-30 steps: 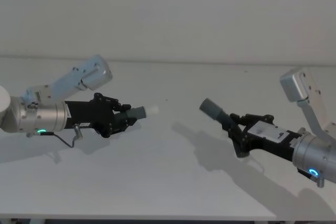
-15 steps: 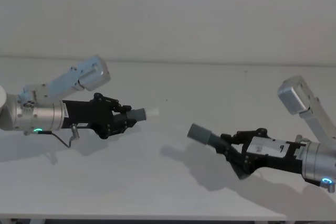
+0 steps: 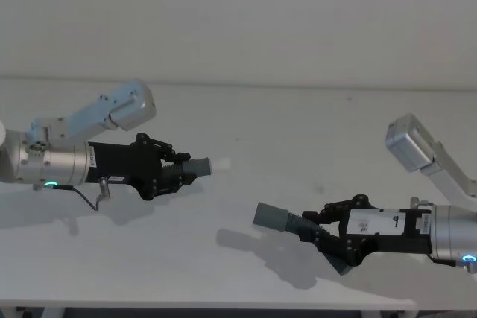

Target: Use both hands to pick up one end of the pipe from the table, align the ends, and insert them.

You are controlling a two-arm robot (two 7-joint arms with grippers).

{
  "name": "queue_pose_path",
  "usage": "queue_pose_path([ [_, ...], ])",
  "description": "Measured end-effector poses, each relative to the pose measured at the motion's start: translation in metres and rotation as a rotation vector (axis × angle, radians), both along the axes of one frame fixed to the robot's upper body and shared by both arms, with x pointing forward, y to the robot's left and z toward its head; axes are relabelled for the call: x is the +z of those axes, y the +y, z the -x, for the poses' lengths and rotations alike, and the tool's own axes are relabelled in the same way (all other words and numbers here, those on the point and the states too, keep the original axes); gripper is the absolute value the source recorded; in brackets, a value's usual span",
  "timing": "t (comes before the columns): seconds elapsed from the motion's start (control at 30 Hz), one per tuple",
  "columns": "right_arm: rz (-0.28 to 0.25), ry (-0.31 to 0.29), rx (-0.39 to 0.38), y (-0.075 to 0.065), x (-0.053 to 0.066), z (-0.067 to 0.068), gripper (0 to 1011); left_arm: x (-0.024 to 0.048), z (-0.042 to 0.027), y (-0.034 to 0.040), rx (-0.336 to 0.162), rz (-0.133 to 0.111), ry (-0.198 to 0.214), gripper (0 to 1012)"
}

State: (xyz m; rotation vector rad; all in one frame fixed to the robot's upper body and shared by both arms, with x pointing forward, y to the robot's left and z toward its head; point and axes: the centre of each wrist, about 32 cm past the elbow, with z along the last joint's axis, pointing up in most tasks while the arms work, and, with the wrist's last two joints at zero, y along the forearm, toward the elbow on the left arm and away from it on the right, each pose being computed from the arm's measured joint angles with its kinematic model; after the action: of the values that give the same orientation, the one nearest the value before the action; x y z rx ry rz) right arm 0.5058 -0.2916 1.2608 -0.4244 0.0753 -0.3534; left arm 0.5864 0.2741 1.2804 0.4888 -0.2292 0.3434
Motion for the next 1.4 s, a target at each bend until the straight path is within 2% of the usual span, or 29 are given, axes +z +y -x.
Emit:
queue_pose_path([
  [0.7, 0.019, 0.018, -0.003, 0.005, -0.001, -0.010, 265, 0.0047, 0.0034, 0.0100, -0.081, 0.015, 0.035, 353],
  [1.4, 0.028, 0.021, -0.011, 0.010, -0.001, -0.016, 265, 0.0047, 0.0019, 0.0129, -0.114, 0.016, 0.061, 353],
])
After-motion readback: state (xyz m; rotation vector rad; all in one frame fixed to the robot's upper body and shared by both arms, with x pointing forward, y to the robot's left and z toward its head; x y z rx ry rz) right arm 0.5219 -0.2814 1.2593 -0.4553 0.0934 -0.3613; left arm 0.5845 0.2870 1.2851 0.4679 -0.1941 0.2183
